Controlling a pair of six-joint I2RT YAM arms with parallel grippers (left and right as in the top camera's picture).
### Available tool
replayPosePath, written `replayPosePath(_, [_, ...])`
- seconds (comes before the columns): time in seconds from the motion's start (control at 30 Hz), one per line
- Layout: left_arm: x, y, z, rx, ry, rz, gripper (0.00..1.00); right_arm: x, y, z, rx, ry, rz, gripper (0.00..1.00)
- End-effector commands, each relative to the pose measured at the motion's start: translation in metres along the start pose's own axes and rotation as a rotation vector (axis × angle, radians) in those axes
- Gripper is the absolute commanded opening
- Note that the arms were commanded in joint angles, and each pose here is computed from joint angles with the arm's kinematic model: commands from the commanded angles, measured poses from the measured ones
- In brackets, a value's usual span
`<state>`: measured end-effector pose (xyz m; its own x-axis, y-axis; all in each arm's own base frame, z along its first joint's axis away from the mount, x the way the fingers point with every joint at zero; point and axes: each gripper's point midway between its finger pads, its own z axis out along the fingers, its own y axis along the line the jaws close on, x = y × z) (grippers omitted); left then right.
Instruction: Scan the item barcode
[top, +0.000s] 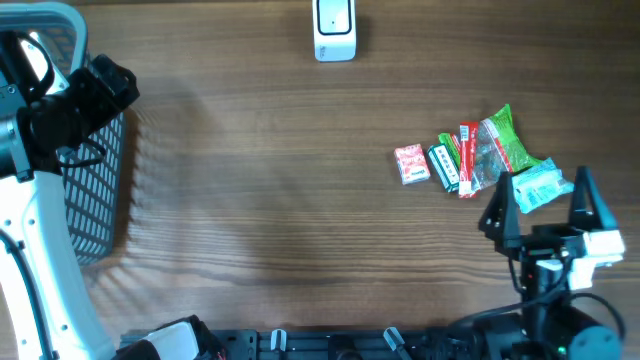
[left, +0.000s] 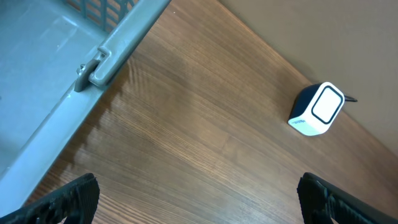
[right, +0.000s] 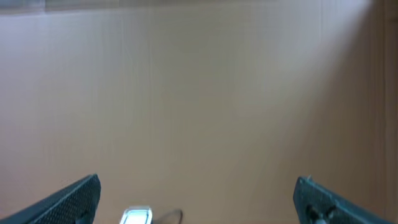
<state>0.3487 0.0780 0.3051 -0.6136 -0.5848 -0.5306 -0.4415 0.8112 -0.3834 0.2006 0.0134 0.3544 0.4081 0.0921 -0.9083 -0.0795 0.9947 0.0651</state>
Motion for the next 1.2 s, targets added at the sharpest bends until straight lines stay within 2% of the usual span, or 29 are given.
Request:
replayPosePath(0.0, [-0.001, -0.005, -0.002, 0.017, -0.005, 0.021, 1.00, 0.025, -0.005, -0.007, 0.007, -0.045, 0.106, 1.00])
replayPosePath(0.17, [-0.001, -0.005, -0.002, 0.017, -0.005, 0.021, 1.00, 0.071, -0.016, -0.008, 0.049, 0.019, 0.259, 1.00])
replayPosePath(0.33, [-0.001, -0.005, -0.002, 0.017, -0.005, 0.021, 1.00, 0.115, -0.014, -0.013, 0.047, 0.133, 0.267, 1.00])
replayPosePath(0.7, [-0.001, -0.005, -0.002, 0.017, -0.005, 0.021, 1.00, 0.181, 0.011, -0.033, -0.130, 0.422, 0.002, 1.00])
replayPosePath(1.17, [-0.001, -0.005, -0.002, 0.017, -0.005, 0.021, 1.00, 0.180, 0.011, -0.033, -0.133, 0.420, -0.011, 1.00])
